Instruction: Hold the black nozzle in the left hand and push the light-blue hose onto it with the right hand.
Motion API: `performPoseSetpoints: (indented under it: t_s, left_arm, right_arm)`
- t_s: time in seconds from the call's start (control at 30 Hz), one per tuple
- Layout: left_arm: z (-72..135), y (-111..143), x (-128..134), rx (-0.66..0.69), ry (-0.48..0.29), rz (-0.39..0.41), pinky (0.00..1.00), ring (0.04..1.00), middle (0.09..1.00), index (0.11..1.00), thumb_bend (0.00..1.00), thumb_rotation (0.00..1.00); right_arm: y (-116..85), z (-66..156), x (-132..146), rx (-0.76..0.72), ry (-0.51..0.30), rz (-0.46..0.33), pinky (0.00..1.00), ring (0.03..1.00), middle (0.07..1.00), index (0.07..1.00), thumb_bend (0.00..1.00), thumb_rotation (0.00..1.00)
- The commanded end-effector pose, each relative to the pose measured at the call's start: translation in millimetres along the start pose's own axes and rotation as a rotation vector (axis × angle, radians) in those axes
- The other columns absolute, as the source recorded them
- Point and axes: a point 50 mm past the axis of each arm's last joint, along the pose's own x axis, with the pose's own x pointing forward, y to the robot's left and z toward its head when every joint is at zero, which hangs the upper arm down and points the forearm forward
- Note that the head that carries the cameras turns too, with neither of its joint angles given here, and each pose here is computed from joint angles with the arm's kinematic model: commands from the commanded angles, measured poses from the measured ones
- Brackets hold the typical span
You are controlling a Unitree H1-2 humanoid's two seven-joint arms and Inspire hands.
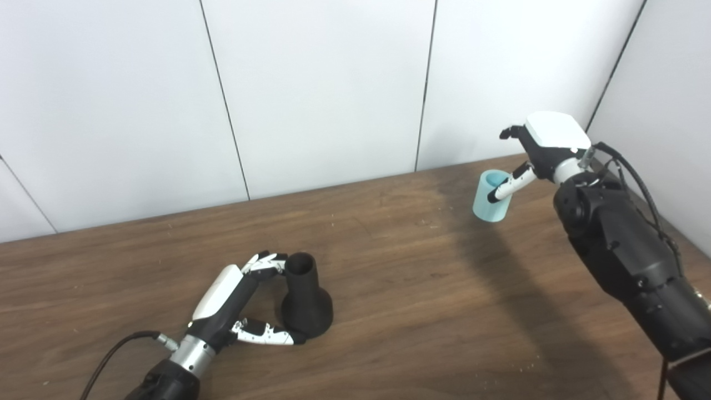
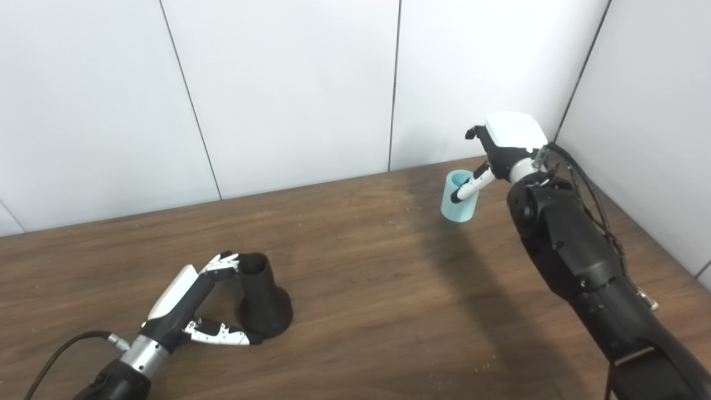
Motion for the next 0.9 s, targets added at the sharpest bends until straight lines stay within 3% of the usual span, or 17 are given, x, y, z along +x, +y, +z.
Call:
performPoseSetpoints:
  t_s: [0.0,0.87]
  left_arm:
    - [-39.5,-65.3,-62.4,-0.022,0.221,-0.218,0.99,0.895,0.763,0.485,0.52,0.07]
    - [-36.8,-60.4,-59.8,-0.014,0.222,-0.226,0.98,0.890,0.760,0.485,0.52,0.07]
  right_arm:
    - [-38.0,9.6,9.2,0.006,-0.036,-0.128,0.72,0.770,0.807,0.770,0.94,0.32]
    - [-21.3,27.6,21.5,-0.011,-0.044,-0.033,0.70,0.755,0.794,0.766,0.93,0.31]
